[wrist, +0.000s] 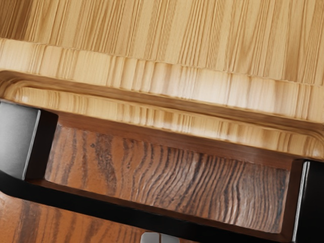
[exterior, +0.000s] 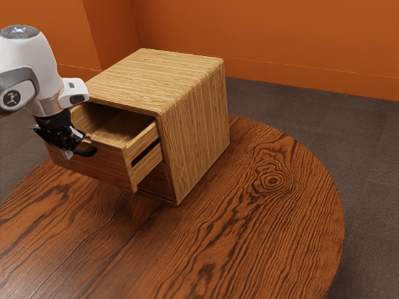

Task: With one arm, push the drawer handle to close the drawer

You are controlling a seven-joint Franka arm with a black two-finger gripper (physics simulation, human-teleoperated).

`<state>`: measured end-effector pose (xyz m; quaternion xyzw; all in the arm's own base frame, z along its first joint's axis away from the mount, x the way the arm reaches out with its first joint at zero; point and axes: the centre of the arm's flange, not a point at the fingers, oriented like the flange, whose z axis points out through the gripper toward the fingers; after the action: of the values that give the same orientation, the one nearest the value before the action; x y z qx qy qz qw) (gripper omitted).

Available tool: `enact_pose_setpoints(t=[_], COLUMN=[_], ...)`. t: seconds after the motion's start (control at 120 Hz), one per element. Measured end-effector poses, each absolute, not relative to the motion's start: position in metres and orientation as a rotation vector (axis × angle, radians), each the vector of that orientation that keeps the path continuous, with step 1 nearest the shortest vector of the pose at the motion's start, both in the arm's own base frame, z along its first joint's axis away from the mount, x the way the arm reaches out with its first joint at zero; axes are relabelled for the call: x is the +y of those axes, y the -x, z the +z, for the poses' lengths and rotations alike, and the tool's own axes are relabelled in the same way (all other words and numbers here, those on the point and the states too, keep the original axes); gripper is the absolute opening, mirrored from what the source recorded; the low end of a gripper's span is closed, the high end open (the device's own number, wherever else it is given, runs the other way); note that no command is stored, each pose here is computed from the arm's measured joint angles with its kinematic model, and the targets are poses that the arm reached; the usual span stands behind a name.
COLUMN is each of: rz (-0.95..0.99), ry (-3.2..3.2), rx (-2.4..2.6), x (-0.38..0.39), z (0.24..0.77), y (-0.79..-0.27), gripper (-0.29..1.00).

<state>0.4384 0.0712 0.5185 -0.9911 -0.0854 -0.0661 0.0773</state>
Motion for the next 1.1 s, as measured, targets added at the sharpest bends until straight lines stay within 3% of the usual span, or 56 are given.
enact_pose_setpoints(t=[1.1], rz=[-0.527], ry=[2.878], rx=[-0.124], x=[0.064], z=[0.505], y=[-0.481], gripper=[-0.08])
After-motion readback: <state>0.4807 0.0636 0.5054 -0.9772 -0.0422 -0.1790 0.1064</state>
